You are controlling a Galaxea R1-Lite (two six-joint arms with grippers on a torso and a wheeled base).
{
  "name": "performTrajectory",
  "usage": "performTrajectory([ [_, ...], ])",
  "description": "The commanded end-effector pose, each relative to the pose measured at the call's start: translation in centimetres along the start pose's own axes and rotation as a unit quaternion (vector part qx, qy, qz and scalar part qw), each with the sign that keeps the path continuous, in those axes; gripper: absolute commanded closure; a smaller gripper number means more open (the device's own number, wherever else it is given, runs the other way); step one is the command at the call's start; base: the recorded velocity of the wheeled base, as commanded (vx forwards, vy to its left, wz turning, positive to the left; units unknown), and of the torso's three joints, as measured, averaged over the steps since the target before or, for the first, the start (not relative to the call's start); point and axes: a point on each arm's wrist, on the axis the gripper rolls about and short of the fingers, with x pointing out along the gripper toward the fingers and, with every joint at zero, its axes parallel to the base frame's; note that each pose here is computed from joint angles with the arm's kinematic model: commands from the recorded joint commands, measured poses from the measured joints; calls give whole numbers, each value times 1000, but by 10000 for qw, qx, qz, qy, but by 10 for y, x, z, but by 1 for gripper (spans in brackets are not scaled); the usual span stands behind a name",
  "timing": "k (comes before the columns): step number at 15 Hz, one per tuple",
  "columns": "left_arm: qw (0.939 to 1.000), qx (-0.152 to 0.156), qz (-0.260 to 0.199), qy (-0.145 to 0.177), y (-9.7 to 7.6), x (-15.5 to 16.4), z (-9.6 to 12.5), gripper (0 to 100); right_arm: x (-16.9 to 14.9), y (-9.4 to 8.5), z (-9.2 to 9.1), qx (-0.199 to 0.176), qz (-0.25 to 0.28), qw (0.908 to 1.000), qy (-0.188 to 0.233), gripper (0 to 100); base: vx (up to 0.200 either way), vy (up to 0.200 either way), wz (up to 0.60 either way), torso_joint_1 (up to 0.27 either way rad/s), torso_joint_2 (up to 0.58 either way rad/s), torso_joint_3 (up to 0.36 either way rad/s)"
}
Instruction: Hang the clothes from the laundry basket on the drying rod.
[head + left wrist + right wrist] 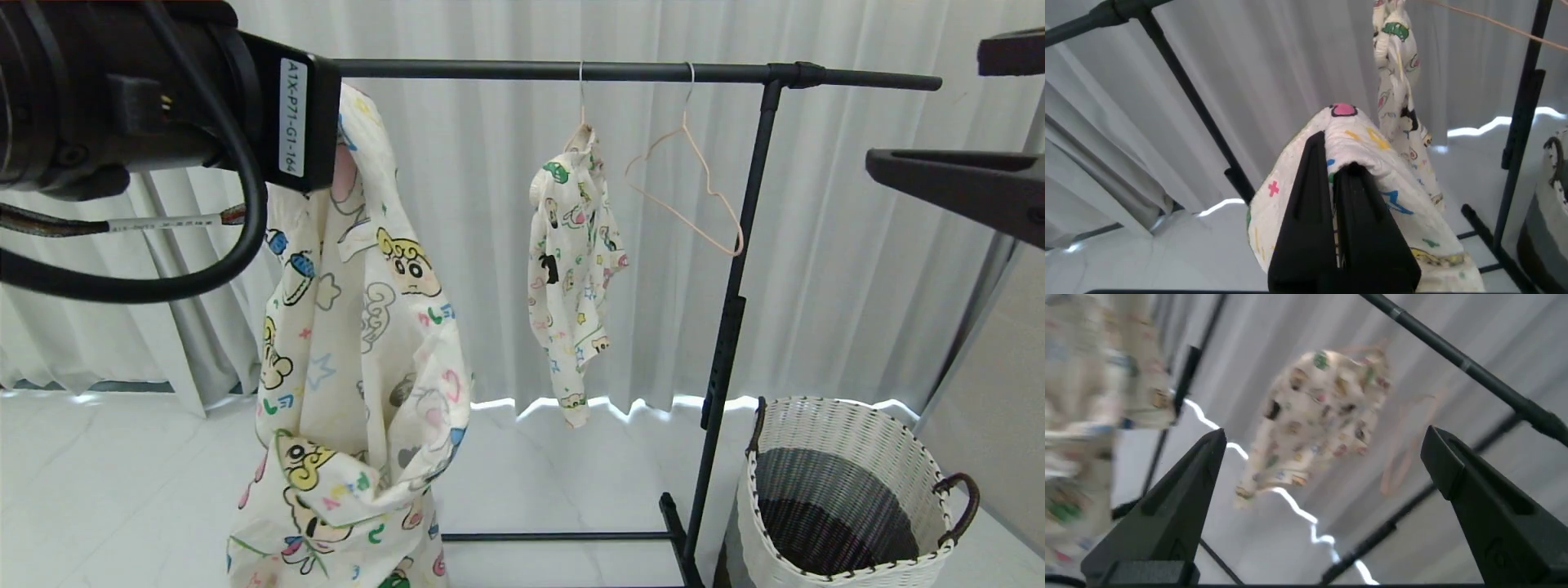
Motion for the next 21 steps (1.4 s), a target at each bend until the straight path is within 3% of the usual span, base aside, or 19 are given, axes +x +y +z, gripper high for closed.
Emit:
performTrajectory([
  [1,10000,29,5,26,4,-6,-5,100,11,-27,-16,-321,-1183,9902,676,0,0,0,0,0,0,0],
  [3,9999,78,-8,79,5,-9,-12,100,16,-42,-28,-484,-1660,9795,1037,0,0,0,0,0,0,0],
  [5,9999,88,-11,91,7,-12,-15,100,16,-50,-35,-495,-1809,9752,1174,0,0,0,0,0,0,0],
  [11,9999,78,0,81,10,-16,-17,100,8,-39,-65,-501,-1605,9741,1514,0,0,0,0,0,0,0],
  [14,9998,123,48,143,12,-20,-23,100,10,-33,-68,244,-1439,9797,1372,0,0,0,0,0,0,0],
  [17,9998,122,81,138,13,-21,-23,100,12,-22,-80,1064,-1313,9748,1458,0,0,0,0,86,-68,-72],
  [21,9998,103,131,125,15,-24,-23,100,16,-16,-88,1528,-1286,9673,1563,0,0,0,0,210,-498,-224],
])
